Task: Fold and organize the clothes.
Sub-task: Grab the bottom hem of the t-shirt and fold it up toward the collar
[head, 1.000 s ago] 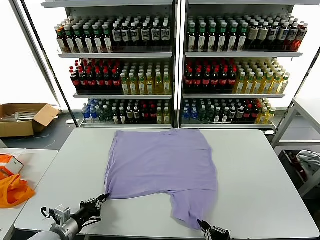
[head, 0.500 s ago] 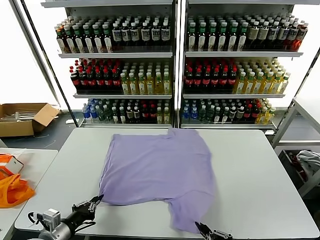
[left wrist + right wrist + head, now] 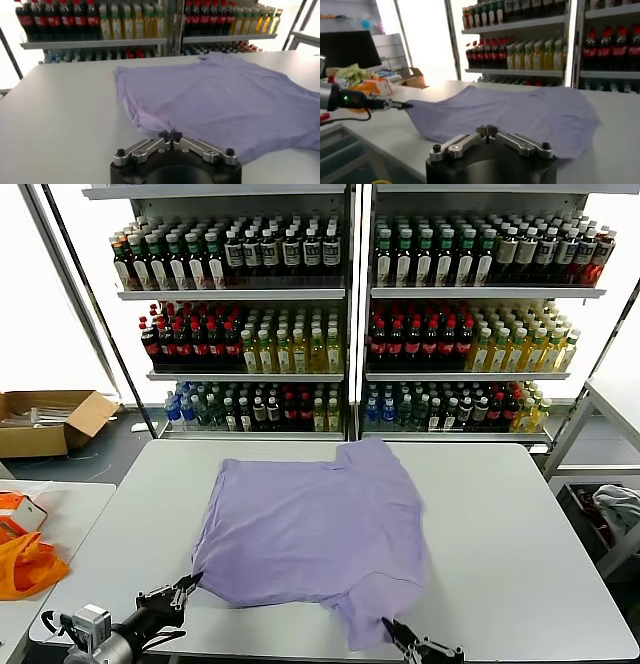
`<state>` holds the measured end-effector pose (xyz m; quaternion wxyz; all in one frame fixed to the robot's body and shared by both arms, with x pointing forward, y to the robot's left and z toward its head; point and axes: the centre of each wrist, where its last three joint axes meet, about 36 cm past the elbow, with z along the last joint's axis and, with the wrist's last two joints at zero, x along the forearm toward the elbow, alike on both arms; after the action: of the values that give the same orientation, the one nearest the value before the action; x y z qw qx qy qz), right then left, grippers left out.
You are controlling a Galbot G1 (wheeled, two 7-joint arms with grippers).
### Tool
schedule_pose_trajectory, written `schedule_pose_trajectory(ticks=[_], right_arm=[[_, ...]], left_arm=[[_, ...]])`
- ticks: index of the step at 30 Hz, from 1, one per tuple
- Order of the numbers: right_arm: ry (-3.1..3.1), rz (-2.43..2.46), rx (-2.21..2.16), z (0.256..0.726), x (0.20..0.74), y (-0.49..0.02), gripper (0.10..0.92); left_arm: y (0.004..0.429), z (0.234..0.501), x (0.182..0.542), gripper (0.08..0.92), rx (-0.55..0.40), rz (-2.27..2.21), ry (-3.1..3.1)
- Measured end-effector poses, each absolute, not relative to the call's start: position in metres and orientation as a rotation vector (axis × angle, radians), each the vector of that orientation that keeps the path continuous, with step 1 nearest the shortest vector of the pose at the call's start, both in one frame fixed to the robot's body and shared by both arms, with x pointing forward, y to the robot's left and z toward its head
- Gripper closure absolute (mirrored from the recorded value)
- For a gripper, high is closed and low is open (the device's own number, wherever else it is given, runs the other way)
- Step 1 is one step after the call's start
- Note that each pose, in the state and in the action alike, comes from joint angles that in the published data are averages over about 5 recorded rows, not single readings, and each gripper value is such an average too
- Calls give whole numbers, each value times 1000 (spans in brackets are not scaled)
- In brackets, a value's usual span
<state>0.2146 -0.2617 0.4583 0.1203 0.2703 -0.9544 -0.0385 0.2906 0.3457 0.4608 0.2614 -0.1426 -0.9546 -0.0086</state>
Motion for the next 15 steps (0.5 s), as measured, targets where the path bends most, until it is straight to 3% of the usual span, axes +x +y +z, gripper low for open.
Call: schedule_pose_trajectory(ticks=[15], right_arm=[[-2885,-173,696,434,305,-275,916]], left_arm=[[379,454,339,914,-344,27,-2610]])
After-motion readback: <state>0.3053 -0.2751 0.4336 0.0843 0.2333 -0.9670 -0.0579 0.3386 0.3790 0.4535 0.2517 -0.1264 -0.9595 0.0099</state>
